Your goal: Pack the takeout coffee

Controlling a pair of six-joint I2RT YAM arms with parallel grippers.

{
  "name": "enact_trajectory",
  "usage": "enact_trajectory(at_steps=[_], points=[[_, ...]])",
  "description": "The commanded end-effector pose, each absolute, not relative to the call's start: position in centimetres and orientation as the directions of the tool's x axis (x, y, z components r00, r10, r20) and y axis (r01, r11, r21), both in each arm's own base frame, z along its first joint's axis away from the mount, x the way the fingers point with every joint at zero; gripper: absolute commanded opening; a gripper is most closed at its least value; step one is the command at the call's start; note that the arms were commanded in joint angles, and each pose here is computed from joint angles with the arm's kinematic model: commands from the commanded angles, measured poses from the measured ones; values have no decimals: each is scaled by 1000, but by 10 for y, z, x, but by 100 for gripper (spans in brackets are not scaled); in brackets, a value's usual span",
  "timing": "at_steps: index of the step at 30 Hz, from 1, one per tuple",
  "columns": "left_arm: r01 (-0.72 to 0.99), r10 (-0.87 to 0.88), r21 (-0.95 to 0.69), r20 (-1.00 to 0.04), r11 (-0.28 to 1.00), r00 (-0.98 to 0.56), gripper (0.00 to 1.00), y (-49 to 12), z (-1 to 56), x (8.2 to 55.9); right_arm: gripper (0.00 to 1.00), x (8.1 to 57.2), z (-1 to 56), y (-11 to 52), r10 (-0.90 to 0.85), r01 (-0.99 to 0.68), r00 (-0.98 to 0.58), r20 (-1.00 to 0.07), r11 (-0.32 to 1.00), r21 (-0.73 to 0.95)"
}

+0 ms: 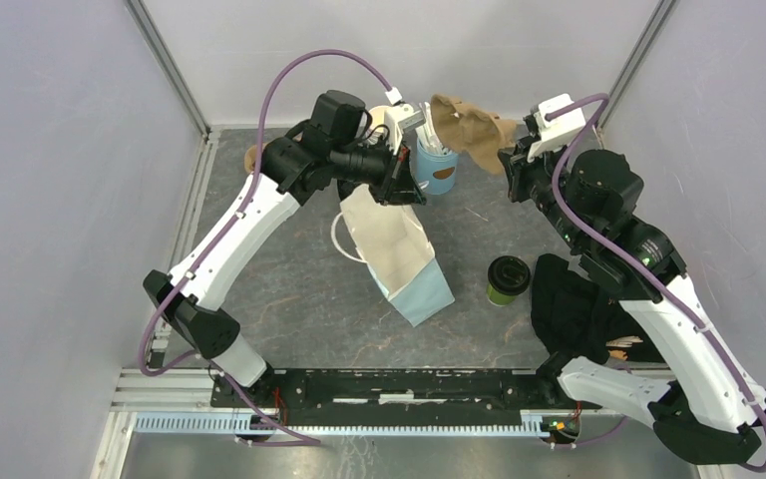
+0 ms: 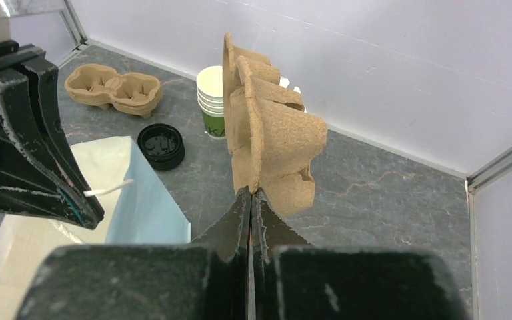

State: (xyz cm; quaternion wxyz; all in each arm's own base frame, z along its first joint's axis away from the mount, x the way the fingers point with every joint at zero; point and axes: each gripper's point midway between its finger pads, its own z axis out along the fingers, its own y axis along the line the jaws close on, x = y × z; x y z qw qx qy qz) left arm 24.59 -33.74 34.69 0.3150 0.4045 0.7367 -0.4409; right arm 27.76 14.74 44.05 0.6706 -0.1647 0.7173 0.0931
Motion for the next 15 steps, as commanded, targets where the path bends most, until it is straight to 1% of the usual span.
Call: enact_trajectory(at_steps=[1, 4, 6, 8, 10, 11, 13, 15], points=[[899, 324, -305, -856, 314, -404, 4, -335, 364, 257, 1, 273, 466, 140, -53, -337, 23, -998, 940, -57], [864, 304, -352, -831, 361, -465, 18, -338, 363, 262, 2, 273, 466, 140, -52, -336, 24, -998, 940, -57], [840, 281, -368, -823, 399, -494, 40, -337, 365, 265, 2, 274, 465, 140, -57, -334, 21, -998, 941, -60], [811, 242, -391, -817, 436, -524, 54, -335, 370, 267, 2, 274, 464, 139, -58, -330, 21, -998, 942, -61], [780, 197, -426, -807, 459, -557, 65, -333, 375, 265, 2, 273, 464, 139, -58, -330, 22, -998, 942, -62], [767, 177, -443, -802, 464, -570, 69, -332, 378, 263, 2, 273, 464, 138, -57, -330, 23, -998, 942, -62], [750, 143, -471, -796, 464, -588, 74, -327, 387, 255, 3, 273, 463, 137, -62, -323, 24, -998, 944, -66], [718, 95, -500, -786, 483, -611, 77, -321, 396, 251, 3, 274, 460, 135, -68, -315, 23, -997, 946, -72]])
